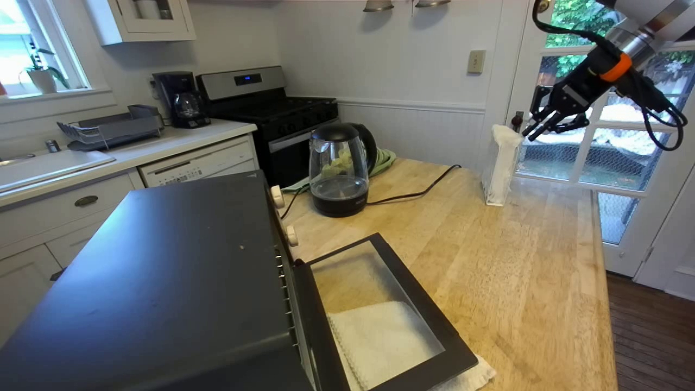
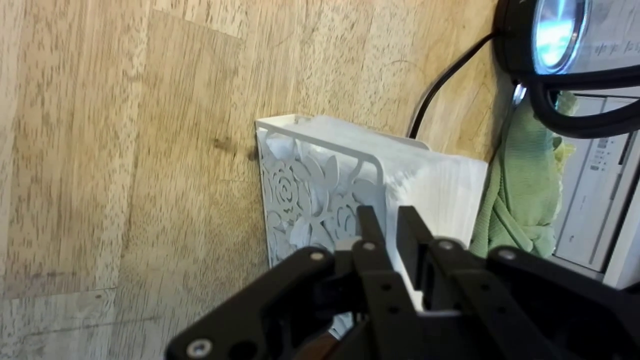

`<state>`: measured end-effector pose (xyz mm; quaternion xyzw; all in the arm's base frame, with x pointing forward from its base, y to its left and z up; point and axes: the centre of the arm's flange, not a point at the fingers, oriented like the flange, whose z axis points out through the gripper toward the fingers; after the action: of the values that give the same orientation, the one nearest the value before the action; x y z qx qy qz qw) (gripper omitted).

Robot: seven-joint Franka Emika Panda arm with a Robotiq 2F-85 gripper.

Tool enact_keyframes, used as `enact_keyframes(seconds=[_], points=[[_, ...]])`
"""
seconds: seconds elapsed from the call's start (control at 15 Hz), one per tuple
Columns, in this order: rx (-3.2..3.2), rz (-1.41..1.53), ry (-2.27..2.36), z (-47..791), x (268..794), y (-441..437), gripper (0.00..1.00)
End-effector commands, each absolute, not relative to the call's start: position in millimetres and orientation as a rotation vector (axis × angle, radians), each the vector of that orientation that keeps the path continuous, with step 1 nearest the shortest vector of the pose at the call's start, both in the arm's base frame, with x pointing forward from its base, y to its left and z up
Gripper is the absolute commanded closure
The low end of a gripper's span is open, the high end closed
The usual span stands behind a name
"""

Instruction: Lift one paper towel and put it on the cupboard

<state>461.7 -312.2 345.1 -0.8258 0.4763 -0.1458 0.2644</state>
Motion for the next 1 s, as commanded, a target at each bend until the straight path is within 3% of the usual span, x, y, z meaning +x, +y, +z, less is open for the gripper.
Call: enact_keyframes(seconds=[0.0, 0.27, 0.47, 0.93], points=[[-2.189, -0.414, 1.32, 340.8, 472.3, -317.0, 0.79], [-2.17, -0.416, 1.332, 338.7, 474.0, -318.2, 0.88], [-2.16, -0.418, 1.339, 338.9, 475.1, -320.1, 0.99], [-2.159, -0.43, 1.326, 348.5, 473.1, -321.9, 1.0]])
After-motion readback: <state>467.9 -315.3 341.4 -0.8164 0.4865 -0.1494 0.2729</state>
